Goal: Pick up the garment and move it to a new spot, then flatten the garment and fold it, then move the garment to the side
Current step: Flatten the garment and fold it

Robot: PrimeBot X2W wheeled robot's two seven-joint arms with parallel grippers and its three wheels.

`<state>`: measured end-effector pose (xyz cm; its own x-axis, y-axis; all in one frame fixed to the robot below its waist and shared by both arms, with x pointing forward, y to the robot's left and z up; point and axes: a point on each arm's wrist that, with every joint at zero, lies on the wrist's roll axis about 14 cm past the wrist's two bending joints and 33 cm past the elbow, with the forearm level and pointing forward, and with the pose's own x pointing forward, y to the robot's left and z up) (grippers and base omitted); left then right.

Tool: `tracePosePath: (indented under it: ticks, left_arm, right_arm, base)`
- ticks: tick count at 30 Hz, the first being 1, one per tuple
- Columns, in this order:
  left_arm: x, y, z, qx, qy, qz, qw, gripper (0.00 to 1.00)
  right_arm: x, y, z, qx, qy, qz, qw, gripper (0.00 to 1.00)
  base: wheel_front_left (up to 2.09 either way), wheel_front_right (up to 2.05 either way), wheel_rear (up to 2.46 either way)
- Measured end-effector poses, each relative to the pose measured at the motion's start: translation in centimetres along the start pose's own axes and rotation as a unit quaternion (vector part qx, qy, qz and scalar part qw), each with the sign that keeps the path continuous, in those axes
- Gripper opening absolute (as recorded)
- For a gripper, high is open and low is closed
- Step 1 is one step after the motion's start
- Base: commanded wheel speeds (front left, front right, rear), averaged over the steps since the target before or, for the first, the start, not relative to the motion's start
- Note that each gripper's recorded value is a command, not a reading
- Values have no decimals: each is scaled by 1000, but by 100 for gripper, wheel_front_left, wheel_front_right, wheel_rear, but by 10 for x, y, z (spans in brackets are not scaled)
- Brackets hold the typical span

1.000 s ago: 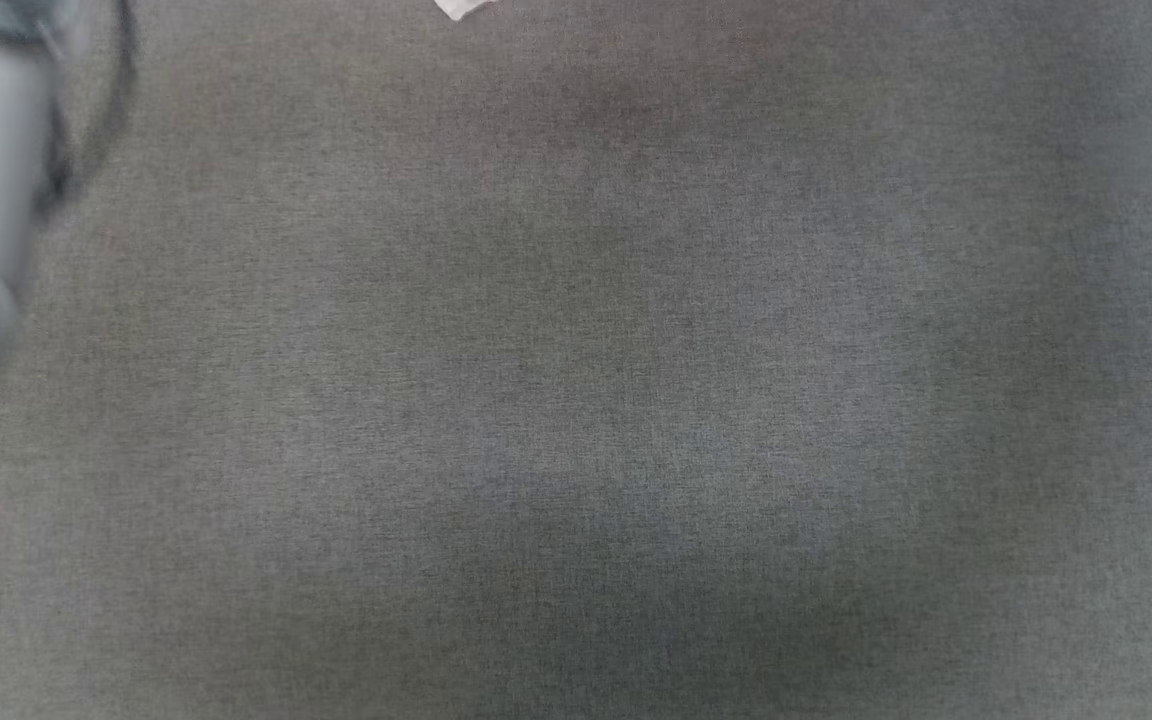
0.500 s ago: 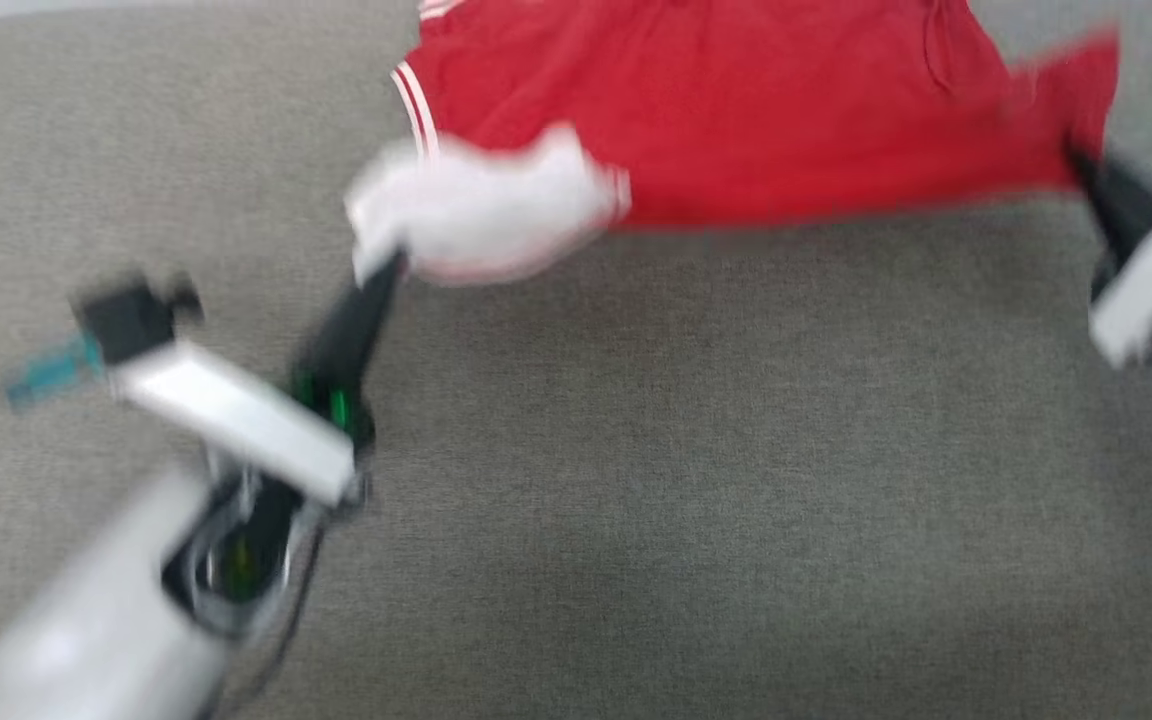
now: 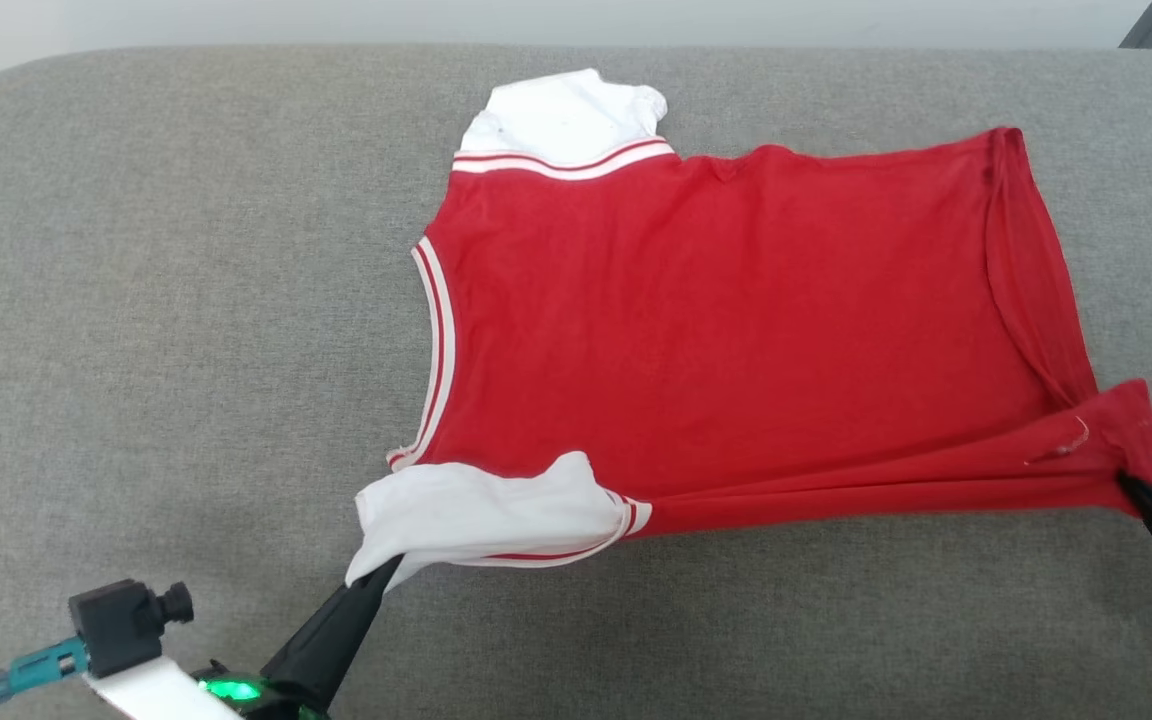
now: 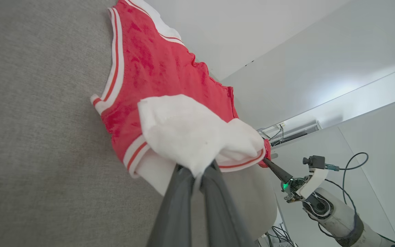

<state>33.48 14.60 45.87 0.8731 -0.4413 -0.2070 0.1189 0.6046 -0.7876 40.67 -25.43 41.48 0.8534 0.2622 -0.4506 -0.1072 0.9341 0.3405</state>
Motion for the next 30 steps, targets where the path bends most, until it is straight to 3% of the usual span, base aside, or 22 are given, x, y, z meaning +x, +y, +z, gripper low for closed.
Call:
tracePosePath:
  ticks: [6, 10, 16, 30]
  left_arm:
    - [6, -12, 8, 23, -1, -24, 999, 0]
    - [37, -29, 24, 32, 8, -59, 998, 0]
    - [92, -25, 50, 43, 22, -60, 997, 0]
    - [166, 51, 40, 54, 70, 36, 995, 0]
  right_arm:
    - [-9, 2, 15, 4, -27, -2, 1000, 0]
    - [4, 13, 35, -2, -44, 6, 999, 0]
    - [35, 21, 51, -13, -39, 5, 999, 0]
    - [87, 4, 27, -25, 16, -29, 999, 0]
  base:
    - [0, 0, 0]
    - [0, 0, 0]
    - [0, 0, 0]
    - [0, 0, 0]
